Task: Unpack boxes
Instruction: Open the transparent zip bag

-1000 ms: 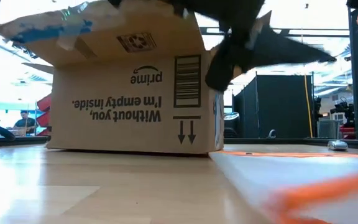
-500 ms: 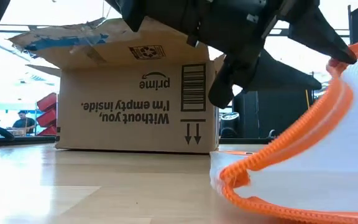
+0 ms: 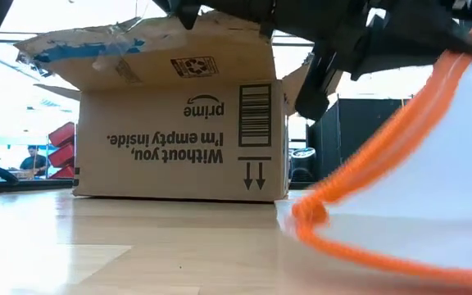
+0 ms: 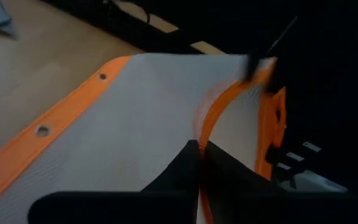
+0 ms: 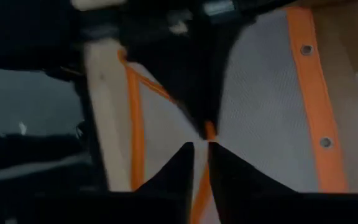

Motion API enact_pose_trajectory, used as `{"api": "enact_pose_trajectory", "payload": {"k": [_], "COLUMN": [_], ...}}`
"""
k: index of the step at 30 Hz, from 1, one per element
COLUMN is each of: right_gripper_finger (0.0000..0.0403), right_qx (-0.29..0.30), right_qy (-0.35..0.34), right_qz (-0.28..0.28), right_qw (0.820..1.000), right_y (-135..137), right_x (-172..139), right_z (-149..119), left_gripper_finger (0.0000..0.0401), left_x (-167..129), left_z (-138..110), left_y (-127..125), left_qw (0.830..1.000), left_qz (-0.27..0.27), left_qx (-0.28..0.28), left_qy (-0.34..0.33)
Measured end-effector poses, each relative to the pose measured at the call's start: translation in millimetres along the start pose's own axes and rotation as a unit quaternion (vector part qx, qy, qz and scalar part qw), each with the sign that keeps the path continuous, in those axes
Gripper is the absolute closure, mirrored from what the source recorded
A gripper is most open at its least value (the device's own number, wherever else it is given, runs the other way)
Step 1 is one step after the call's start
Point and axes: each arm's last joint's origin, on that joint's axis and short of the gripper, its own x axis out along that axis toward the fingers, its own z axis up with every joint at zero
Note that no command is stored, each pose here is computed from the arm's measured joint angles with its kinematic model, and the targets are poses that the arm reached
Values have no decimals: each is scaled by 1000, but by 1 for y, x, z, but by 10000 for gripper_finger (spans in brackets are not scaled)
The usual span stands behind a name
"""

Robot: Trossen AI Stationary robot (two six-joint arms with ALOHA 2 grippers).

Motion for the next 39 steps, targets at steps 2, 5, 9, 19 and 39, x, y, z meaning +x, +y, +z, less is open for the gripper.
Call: {"api": "enact_pose_trajectory", "payload": {"k": [2,5,9,19,39], "right_gripper_finger": [330,297,254,198,381], "right_qx": [-11,-26,-46,-59,145], "right_qy": [12,30,55,71,198], "right_qz": [-6,-13,-22,-5,-143], "right_qw": [1000,999,997,996,959], "right_y": [-2,-5,-9,-3,0], "right_x": [3,9,15,18,28], "right_z": [1,3,5,5,-39], "left_gripper_finger": [392,394,396,398,362], "left_x": [0,0,0,1,-35], "left_z": [1,3,5,7,36], "left_y": [-1,-2,-4,-5,-22], "left_qw": [1000,1000,1000,1000,998], "left_qz": [-1,-3,-5,-5,-14], "left_qx": [2,6,11,15,23], "left_qy": [-2,-4,-7,-8,63]}}
